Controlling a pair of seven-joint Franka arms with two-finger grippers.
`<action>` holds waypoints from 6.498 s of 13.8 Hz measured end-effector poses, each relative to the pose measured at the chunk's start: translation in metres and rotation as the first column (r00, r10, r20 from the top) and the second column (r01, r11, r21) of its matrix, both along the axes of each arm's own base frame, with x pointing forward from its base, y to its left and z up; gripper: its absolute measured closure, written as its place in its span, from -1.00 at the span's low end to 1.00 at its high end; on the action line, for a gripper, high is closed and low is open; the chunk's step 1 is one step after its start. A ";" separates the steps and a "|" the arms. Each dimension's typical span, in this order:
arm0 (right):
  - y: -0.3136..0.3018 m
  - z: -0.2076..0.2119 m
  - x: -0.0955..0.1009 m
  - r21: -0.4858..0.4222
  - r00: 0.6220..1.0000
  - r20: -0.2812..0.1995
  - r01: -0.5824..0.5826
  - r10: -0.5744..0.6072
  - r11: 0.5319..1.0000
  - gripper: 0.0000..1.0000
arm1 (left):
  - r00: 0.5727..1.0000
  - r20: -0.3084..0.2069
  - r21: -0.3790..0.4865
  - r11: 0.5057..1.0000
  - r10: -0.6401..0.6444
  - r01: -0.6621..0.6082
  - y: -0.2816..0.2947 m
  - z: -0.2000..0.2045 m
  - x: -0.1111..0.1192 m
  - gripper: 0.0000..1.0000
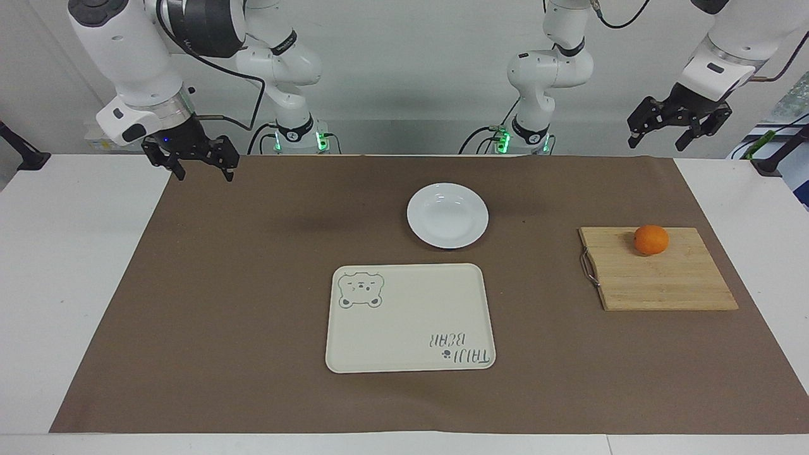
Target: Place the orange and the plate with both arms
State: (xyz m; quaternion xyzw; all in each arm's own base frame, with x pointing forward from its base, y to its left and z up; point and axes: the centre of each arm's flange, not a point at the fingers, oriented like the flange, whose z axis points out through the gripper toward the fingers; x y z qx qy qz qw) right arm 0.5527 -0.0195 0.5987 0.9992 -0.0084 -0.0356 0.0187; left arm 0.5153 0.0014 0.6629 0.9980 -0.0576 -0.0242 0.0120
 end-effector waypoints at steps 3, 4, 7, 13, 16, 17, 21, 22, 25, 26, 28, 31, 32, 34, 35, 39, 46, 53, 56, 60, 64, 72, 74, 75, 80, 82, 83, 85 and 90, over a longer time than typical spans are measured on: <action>0.000 0.000 0.000 0.000 1.000 0.000 0.000 0.000 1.000 -1.00 | 1.000 0.000 0.000 1.000 0.000 0.000 0.000 0.000 0.000 -1.00; 0.000 0.000 0.000 0.000 1.000 0.000 0.000 0.000 1.000 -1.00 | 1.000 0.000 0.000 1.000 0.000 0.000 0.000 0.000 0.000 -1.00; 0.000 0.000 0.000 0.000 1.000 0.000 0.000 0.000 1.000 -1.00 | 1.000 0.002 0.000 1.000 0.000 0.000 0.000 0.000 0.000 -1.00; 0.000 0.000 0.000 0.000 1.000 0.000 0.000 0.000 1.000 -1.00 | 0.999 0.043 0.001 1.000 -0.005 0.005 -0.003 0.004 0.005 -1.00; 0.000 0.000 0.000 0.000 1.000 0.000 0.000 0.000 1.000 -1.00 | 0.998 0.065 0.001 1.000 -0.005 0.005 -0.003 0.006 0.007 -1.00; 0.000 0.000 0.000 0.000 1.000 0.000 0.000 0.000 1.000 -1.00 | 0.998 0.066 0.001 1.000 -0.003 0.003 -0.002 0.006 0.007 -1.00; 0.000 0.000 0.000 0.000 1.000 0.000 0.000 0.000 1.000 -1.00 | 0.998 0.066 0.000 1.000 -0.002 0.002 -0.001 0.006 0.007 -1.00; 0.000 0.000 0.000 0.000 1.000 0.000 0.000 0.000 1.000 -1.00 | 0.998 0.065 0.000 1.000 -0.002 0.002 -0.002 0.005 0.007 -1.00; 0.000 0.000 0.000 0.000 1.000 0.000 0.000 0.000 1.000 -1.00 | 0.998 0.054 0.001 1.000 -0.006 0.006 -0.004 0.004 0.006 -1.00; 0.000 0.000 0.000 0.000 1.000 0.000 0.000 0.000 1.000 -1.00 | 0.999 0.053 0.001 1.000 -0.006 0.006 -0.004 0.004 0.006 -1.00; 0.000 0.000 0.000 0.000 1.000 0.000 0.000 0.000 1.000 -1.00 | 0.999 0.048 0.001 1.000 -0.006 0.006 -0.004 0.003 0.006 -1.00; 0.000 0.000 0.000 0.000 1.000 0.000 0.000 0.000 1.000 -1.00 | 0.999 0.035 0.001 1.000 -0.006 0.006 -0.004 0.000 0.005 -1.00; 0.000 0.000 0.000 0.000 1.000 0.000 0.000 0.000 1.000 -1.00 | 1.000 0.024 0.001 1.000 -0.007 0.007 -0.004 -0.003 0.004 -1.00; 0.000 0.000 0.000 0.000 1.000 0.000 0.000 0.000 1.000 -1.00 | 1.000 0.006 0.000 1.000 -0.005 0.005 -0.003 -0.011 0.002 -1.00; 0.000 0.000 0.000 0.000 1.000 0.000 0.000 0.000 1.000 -1.00 | 1.000 -0.004 0.000 1.000 -0.003 0.003 -0.002 -0.015 0.000 -1.00; 0.000 0.000 0.000 0.000 1.000 0.000 0.000 0.000 1.000 -1.00 | 0.999 -0.038 0.000 1.000 0.002 -0.002 0.000 -0.031 -0.004 -1.00; 0.000 0.000 0.000 0.000 1.000 0.000 0.000 0.000 1.000 -1.00 | 0.998 -0.053 -0.001 0.999 0.040 -0.040 0.019 -0.087 0.002 -1.00; 0.000 0.000 0.000 0.000 1.000 0.000 0.000 0.000 1.000 -1.00 | 0.995 -0.041 -0.003 0.996 0.094 -0.095 0.063 -0.140 0.001 -1.00; 0.000 0.000 0.000 0.000 1.000 0.000 0.000 0.000 1.000 -1.00 | 0.995 -0.026 -0.004 0.995 0.100 -0.100 0.079 -0.170 -0.002 -1.00; 0.000 0.000 0.000 0.000 1.000 0.000 0.000 0.000 1.000 -1.00 | 0.990 0.007 -0.002 0.990 0.141 -0.141 0.112 -0.202 -0.004 -1.00; 0.000 0.000 0.000 0.000 1.000 0.000 0.000 0.000 1.000 -1.00 | 0.986 0.042 0.002 0.987 0.162 -0.162 0.137 -0.234 0.004 -1.00; 0.000 0.000 0.000 0.000 1.000 0.000 0.000 0.000 1.000 -1.00 | 0.990 0.094 0.012 0.994 0.109 -0.111 0.150 -0.282 0.027 -1.00; 0.000 0.000 0.000 0.000 1.000 0.000 0.000 0.000 1.000 -1.00 | 0.990 0.099 0.014 0.995 0.097 -0.099 0.152 -0.286 0.028 -1.00; 0.000 0.000 0.000 0.000 1.000 0.000 0.000 0.000 1.000 -1.00 | 0.990 0.101 0.015 0.995 0.095 -0.097 0.152 -0.286 0.028 -1.00; 0.000 0.000 0.000 0.000 1.000 0.000 0.000 0.000 1.000 -1.00 | 0.992 0.061 0.008 0.994 0.109 -0.110 0.165 -0.312 0.025 -1.00; 0.000 0.000 0.000 0.000 1.000 0.000 0.000 0.000 1.000 -1.00 | 0.993 0.049 0.006 0.994 0.108 -0.109 0.164 -0.320 0.021 -1.00; 0.000 0.000 0.000 0.000 1.000 0.000 0.000 0.000 1.000 -1.00 | 0.993 0.048 0.005 0.994 0.107 -0.108 0.163 -0.320 0.021 -1.00; 0.000 0.000 0.000 0.000 1.000 0.000 0.000 0.000 1.000 -1.00 | 0.993 0.049 0.005 0.994 0.106 -0.107 0.162 -0.320 0.021 -1.00; 0.000 0.000 0.000 0.000 1.000 0.000 0.000 0.000 1.000 -1.00 | 0.993 0.049 0.005 0.994 0.106 -0.106 0.162 -0.320 0.021 -1.00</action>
